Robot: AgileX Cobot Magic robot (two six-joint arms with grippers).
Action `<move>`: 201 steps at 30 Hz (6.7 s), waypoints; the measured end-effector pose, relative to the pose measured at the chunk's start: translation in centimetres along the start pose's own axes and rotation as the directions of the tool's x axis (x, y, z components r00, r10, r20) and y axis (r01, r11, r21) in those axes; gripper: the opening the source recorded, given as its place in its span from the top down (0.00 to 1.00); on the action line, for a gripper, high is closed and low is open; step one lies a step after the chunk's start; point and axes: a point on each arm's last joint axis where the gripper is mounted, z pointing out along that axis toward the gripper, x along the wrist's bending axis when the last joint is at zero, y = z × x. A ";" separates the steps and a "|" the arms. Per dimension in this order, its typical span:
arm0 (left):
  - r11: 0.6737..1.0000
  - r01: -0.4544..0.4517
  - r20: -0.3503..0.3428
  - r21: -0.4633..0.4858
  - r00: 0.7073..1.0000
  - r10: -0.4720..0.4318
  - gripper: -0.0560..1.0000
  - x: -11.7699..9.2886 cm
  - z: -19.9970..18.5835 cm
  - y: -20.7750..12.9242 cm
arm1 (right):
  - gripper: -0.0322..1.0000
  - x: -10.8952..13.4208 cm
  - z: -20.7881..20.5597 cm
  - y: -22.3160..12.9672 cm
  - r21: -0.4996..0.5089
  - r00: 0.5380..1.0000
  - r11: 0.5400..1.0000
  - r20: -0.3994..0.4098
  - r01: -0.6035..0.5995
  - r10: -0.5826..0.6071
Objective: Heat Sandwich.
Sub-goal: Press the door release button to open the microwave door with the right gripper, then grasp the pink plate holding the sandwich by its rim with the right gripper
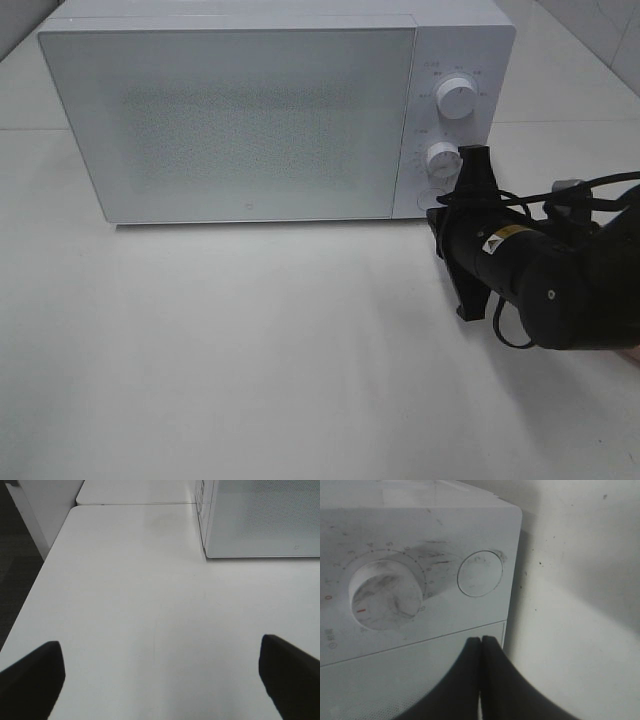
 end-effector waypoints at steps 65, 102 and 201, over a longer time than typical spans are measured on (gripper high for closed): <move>1.000 0.000 0.000 0.000 1.000 0.000 0.01 0.0 0.0 0.0 | 0.96 0.3 7.8 1.7 -0.042 0.999 0.998 -0.023 -0.035 0.034; 1.000 0.000 0.000 0.000 1.000 0.000 0.01 0.0 0.0 0.0 | 0.95 1.1 6.2 2.2 0.002 0.995 0.996 0.031 -0.093 0.092; 1.000 0.000 0.000 0.000 1.000 0.000 0.01 0.0 0.0 0.0 | 0.03 10.1 -9.8 10.9 0.778 -0.070 0.000 0.057 0.628 -0.996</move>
